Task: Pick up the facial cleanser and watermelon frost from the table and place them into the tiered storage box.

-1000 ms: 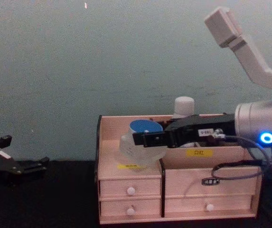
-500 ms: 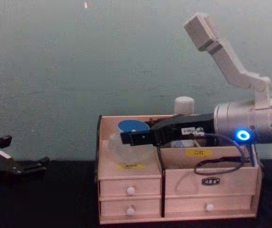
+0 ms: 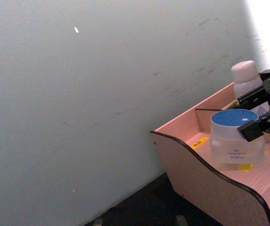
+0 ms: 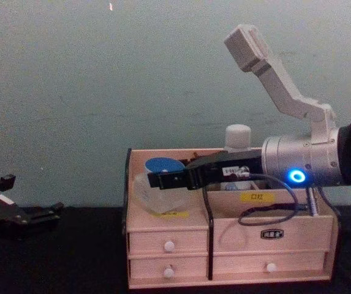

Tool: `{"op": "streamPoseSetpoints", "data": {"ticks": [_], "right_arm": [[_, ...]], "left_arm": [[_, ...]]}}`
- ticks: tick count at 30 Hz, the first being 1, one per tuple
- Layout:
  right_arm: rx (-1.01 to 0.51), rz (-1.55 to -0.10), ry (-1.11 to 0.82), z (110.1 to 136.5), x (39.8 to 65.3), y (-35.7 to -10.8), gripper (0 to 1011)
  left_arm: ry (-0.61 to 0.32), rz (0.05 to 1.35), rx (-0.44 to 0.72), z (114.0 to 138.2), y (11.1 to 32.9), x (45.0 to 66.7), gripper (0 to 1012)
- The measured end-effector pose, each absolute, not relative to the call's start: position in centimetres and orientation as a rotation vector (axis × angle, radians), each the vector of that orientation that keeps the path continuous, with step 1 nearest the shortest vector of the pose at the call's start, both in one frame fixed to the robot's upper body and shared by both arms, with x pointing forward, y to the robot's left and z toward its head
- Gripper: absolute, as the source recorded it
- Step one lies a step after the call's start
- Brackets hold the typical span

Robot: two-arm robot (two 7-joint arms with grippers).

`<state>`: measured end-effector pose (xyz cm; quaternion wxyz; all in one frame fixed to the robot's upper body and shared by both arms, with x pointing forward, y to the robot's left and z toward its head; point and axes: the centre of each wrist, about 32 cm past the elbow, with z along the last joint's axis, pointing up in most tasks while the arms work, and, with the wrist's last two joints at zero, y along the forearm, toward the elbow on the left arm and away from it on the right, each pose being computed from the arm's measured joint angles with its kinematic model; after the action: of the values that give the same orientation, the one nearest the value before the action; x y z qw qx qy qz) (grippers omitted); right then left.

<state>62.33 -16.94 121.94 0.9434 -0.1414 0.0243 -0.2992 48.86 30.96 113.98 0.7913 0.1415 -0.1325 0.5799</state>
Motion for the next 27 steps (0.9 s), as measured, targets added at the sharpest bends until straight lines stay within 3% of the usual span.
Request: {"op": "streamPoseSetpoints", "data": {"ticks": [27], "right_arm": [[-0.298,-0.636,0.075,121.61,63.16,-16.48,721]], "left_arm": [[-0.285,1.248,0.304,113.98,30.97,48.86,1001]]}}
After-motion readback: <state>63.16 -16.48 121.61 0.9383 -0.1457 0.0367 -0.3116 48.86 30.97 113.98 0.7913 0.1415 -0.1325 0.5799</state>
